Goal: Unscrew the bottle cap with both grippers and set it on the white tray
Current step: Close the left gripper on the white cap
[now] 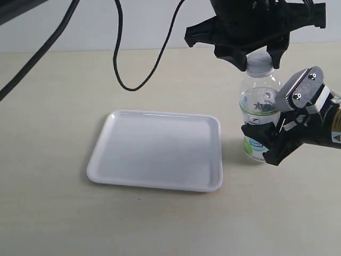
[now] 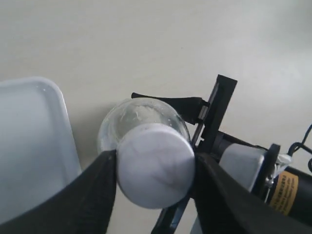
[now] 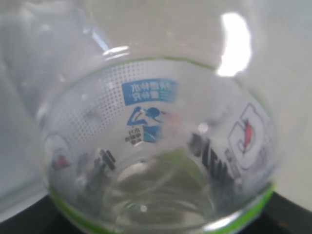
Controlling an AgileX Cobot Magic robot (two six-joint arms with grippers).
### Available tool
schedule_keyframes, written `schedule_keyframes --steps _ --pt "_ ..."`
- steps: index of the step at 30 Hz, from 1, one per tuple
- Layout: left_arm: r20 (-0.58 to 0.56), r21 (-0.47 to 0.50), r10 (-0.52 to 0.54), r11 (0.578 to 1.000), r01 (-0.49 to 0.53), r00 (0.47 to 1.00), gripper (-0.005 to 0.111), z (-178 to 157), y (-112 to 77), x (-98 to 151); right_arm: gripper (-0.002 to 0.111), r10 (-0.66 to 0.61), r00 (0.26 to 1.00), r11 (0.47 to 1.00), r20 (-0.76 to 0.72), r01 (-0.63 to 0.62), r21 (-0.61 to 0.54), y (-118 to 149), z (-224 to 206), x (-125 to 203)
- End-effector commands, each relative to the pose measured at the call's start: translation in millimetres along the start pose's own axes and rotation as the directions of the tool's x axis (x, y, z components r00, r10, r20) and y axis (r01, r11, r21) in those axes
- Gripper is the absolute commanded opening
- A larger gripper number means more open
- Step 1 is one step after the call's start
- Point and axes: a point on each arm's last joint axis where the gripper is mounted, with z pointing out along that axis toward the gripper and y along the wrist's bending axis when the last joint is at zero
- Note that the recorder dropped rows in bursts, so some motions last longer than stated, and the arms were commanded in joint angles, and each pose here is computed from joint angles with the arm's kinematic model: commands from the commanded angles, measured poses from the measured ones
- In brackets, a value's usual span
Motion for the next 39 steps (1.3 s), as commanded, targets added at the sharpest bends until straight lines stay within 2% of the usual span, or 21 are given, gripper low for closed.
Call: schedule_keyframes --steps 1,3,5,6,9,11,12,13,14,16,18,19,22,24,26,29,31,33,36,39 --pt "-0.022 -0.022 -0.165 0.986 0.164 0.986 0.000 -3 1.4 3 0.000 0.002 1.000 1.000 -0.010 -0.003 -0.004 1 -1 2" --pt "-0.021 -0.023 -0.214 0.977 0.214 0.977 0.000 -3 1.4 3 0.000 0.002 1.000 1.000 -0.010 -0.003 -0.004 1 -1 2" --pt "-0.022 -0.023 -0.200 0.980 0.199 0.980 0.001 -3 1.4 3 0.000 0.002 1.000 1.000 -0.010 -0.003 -0.004 1 -1 2" --pt "-0.021 -0.023 -0.170 0.985 0.169 0.985 0.009 -3 3.1 1 0.000 0.002 1.000 1.000 -0.010 -0.003 -0.004 1 -1 2" --pt "-0.021 -0.022 -0.096 0.995 0.095 0.995 0.045 -4 5.6 -1 0.000 0.003 1.000 1.000 -0.004 -0.003 -0.006 1 -1 1" --pt "-0.023 -0.020 0.009 1.000 -0.010 1.000 0.079 -4 5.6 -1 0.000 0.009 1.000 1.000 -0.002 -0.009 -0.009 1 -1 1" --pt "-0.025 -0.018 0.096 0.995 -0.096 0.995 0.098 -4 5.6 -1 0.000 0.009 1.000 1.000 -0.004 -0.009 -0.017 2 -1 1" --pt "-0.025 -0.013 0.175 0.984 -0.176 0.984 0.100 -5 5.2 -1 0.000 0.019 1.000 1.000 -0.005 -0.019 -0.018 2 -1 1" --pt "-0.026 -0.004 0.303 0.953 -0.303 0.953 0.097 -6 4.6 0 0.000 0.023 1.000 0.999 -0.006 -0.023 -0.022 2 -1 1" --pt "-0.024 -0.001 0.444 0.896 -0.444 0.896 0.090 -7 4.6 -1 0.000 0.028 1.000 0.999 -0.010 -0.028 -0.034 3 -1 2" --pt "-0.022 0.001 0.588 0.808 -0.589 0.808 0.083 -8 4.5 -1 0.000 0.010 1.000 0.999 -0.014 -0.011 -0.049 5 -1 2" --pt "-0.021 0.003 0.660 0.751 -0.660 0.751 0.081 -8 4.4 -1 0.000 0.005 1.000 0.999 -0.016 -0.006 -0.054 5 -1 2" --pt "-0.012 0.004 0.836 0.549 -0.836 0.549 0.079 -13 3.8 -1 0.000 0.022 1.000 0.998 -0.018 -0.023 -0.057 5 -1 2" --pt "0.000 0.005 0.912 0.411 -0.912 0.411 0.079 -18 2.5 -1 0.000 0.021 1.000 0.998 -0.022 -0.022 -0.057 5 -1 3" --pt "0.040 0.027 0.966 0.253 -0.967 0.254 0.079 -25 -1.8 1 0.000 0.021 1.000 0.998 -0.022 -0.022 -0.057 5 -1 3" --pt "0.102 0.031 0.992 0.070 -0.997 0.072 0.079 -39 -7.9 3 0.000 0.015 0.999 0.998 -0.036 -0.017 -0.057 5 -1 4" --pt "0.114 0.012 0.993 -0.022 -1.000 -0.020 0.079 -45 -8.9 3 0.000 0.013 0.999 0.998 -0.037 -0.015 -0.058 6 -1 4" --pt "0.115 -0.002 0.985 -0.132 -0.991 -0.132 0.079 -46 -9.1 3 0.000 0.011 0.999 0.998 -0.037 -0.013 -0.060 6 -1 4" --pt "0.111 -0.014 0.959 -0.259 -0.966 -0.259 0.079 -44 -8.7 3 0.000 -0.006 0.999 0.997 -0.042 0.003 -0.072 7 -1 5" --pt "0.104 -0.018 0.926 -0.363 -0.932 -0.363 0.079 -40 -7.9 3 0.000 -0.057 0.997 0.995 -0.042 0.054 -0.088 8 -2 5"
